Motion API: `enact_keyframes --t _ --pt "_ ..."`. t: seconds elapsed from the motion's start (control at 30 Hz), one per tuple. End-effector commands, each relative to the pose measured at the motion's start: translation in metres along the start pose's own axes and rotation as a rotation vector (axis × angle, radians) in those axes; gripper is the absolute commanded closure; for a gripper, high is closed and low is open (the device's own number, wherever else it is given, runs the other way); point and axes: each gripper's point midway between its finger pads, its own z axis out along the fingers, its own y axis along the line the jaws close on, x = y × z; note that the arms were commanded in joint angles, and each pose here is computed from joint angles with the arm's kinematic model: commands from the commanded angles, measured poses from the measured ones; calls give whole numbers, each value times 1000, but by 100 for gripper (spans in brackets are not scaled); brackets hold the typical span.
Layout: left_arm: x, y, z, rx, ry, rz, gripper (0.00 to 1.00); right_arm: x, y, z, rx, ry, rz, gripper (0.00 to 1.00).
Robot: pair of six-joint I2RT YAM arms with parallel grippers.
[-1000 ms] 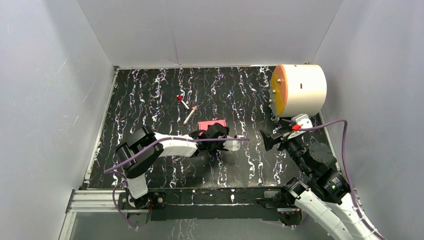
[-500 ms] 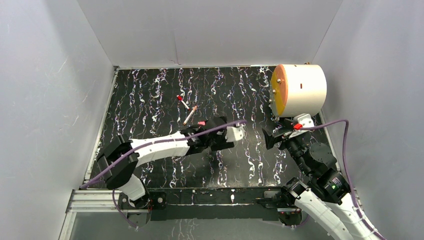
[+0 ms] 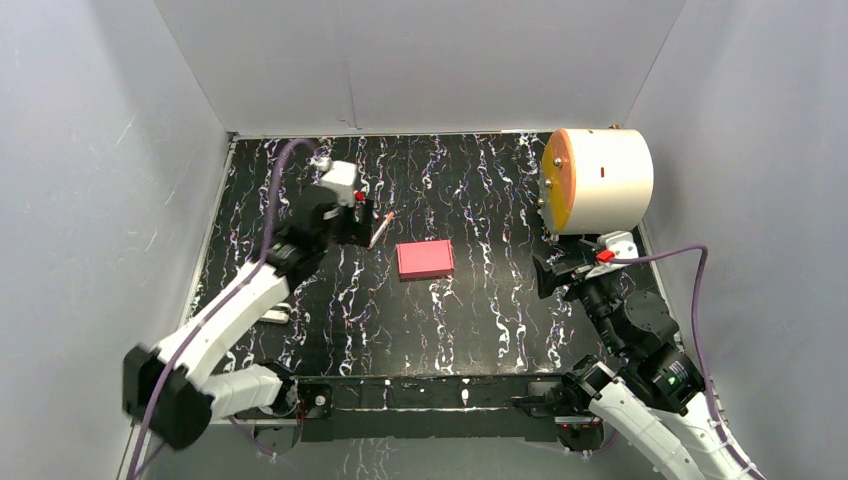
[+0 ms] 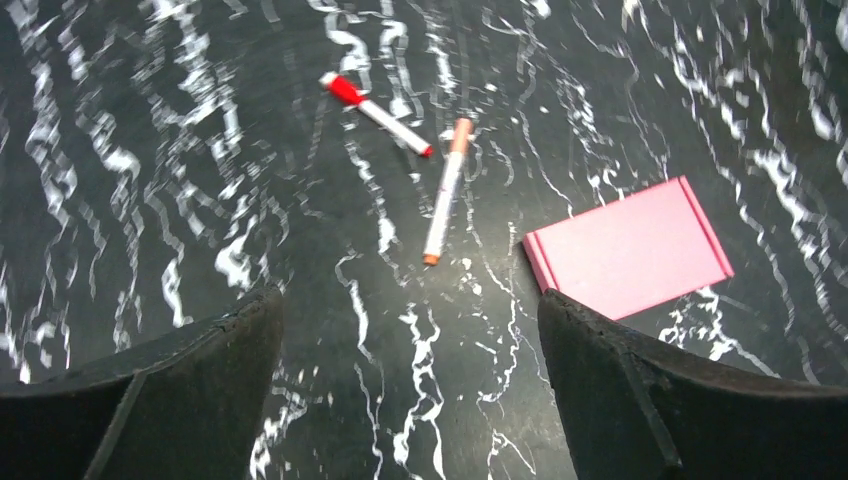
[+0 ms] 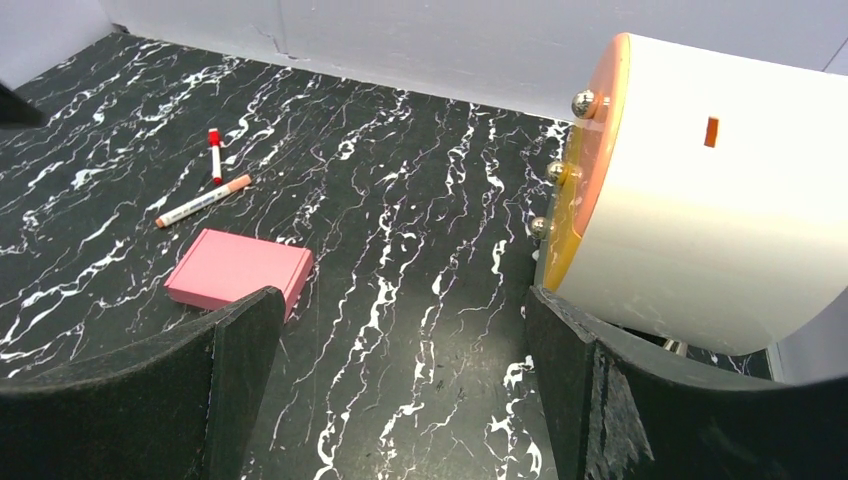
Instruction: Fold the paper box
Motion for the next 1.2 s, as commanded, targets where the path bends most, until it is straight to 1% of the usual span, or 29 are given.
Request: enact_keyframes --t 0.0,0.17,0.23,0.3,0.43,0.6,0.67,0.8,0.93,1.17 --pt "14 36 -45 -74 -67 -285 4 -9 -10 -3 53 -49 23 1" --pt "42 62 -87 -175 -116 -433 4 -10 -21 -8 114 -70 70 1" --pt "53 67 -102 -193 -145 -464 4 -12 -24 -11 127 -82 82 1" --pt "57 72 -117 -203 -209 -483 5 -13 -28 -14 147 -93 94 1" --pt "43 81 -158 -184 -394 -481 5 -15 -33 -18 173 -109 118 2" --pt "29 76 -174 -115 -557 -422 6 -14 -35 -19 187 -105 125 1" --pt "23 74 -179 -95 -588 -429 6 -13 -36 -18 191 -98 123 1" --pt "17 76 -184 -94 -609 -470 5 -13 -36 -17 197 -91 123 2" --pt "18 84 -190 -132 -628 -496 5 -12 -37 -17 202 -88 124 1" --pt "17 86 -197 -133 -666 -500 5 -11 -38 -16 208 -84 125 2"
